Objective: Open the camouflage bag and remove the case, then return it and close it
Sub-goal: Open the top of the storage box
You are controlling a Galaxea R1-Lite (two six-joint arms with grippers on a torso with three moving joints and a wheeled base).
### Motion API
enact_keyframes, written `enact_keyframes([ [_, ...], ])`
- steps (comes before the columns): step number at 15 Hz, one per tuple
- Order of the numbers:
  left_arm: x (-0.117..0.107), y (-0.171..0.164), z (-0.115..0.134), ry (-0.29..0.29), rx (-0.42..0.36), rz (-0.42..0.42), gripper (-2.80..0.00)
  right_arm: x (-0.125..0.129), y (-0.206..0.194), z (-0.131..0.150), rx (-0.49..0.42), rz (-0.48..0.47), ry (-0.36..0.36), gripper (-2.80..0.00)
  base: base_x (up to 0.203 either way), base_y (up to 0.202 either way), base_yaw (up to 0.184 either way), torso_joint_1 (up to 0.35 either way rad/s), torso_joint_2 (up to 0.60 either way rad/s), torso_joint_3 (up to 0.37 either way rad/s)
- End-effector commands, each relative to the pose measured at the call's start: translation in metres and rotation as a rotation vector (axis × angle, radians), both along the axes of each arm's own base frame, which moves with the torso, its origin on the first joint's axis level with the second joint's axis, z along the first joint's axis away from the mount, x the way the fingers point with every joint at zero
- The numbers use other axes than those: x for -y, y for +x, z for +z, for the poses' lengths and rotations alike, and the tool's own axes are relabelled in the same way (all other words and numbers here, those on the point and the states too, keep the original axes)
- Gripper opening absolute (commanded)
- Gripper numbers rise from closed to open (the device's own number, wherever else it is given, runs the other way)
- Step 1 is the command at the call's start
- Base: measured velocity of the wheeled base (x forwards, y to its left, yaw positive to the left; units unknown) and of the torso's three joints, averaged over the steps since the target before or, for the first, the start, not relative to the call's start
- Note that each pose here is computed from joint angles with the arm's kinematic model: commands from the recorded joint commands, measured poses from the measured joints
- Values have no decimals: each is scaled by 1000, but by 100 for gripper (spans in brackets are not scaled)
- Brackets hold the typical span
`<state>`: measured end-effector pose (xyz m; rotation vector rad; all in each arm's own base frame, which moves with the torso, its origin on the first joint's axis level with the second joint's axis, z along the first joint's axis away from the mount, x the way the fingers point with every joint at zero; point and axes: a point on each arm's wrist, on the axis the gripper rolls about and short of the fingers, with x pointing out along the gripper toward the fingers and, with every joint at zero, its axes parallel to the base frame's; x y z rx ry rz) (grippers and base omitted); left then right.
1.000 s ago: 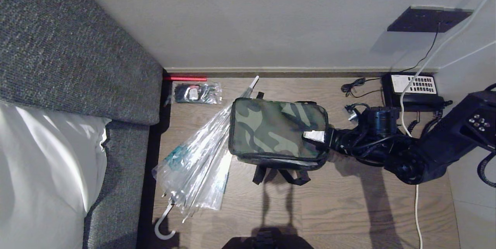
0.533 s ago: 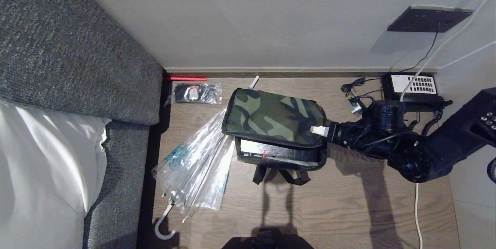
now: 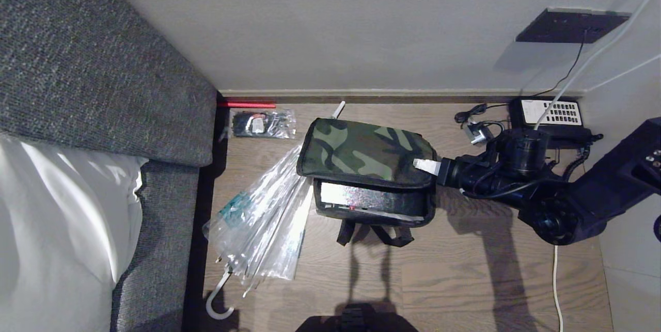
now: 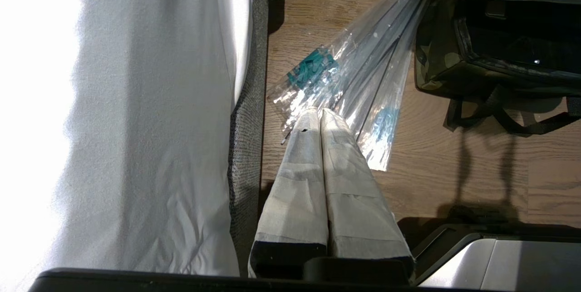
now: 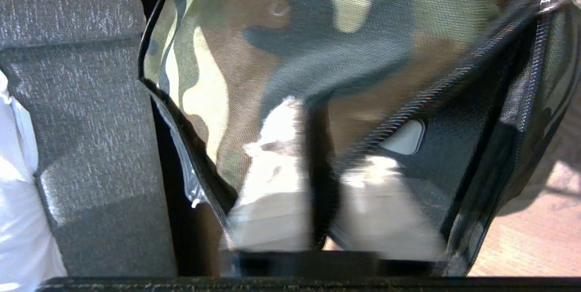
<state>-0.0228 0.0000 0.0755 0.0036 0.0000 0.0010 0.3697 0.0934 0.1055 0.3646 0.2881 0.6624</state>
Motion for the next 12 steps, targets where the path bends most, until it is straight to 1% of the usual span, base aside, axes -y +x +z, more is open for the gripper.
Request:
enact_keyframes([
  [1, 0, 0, 0, -1, 2, 2, -280, -1, 1, 1, 18, 3, 6, 0, 0, 0, 0, 0, 0, 0],
  [3, 0, 0, 0, -1, 1, 0, -280, -1, 4, 7, 53, 2, 24, 0, 0, 0, 0, 0, 0, 0],
  [6, 0, 0, 0, -1, 0, 2, -280, -3, 10, 22, 133, 2, 49, 0, 0, 0, 0, 0, 0, 0],
  [8, 0, 0, 0, -1, 2, 0, -280, -4, 14, 33, 172, 1, 85, 0, 0, 0, 0, 0, 0, 0],
  [10, 0, 0, 0, -1, 2, 0, -280, -5, 19, 47, 236, 2, 119, 0, 0, 0, 0, 0, 0, 0],
  [12, 0, 0, 0, -1, 2, 0, -280, -5, 24, 57, 310, 4, 134, 0, 0, 0, 0, 0, 0, 0],
])
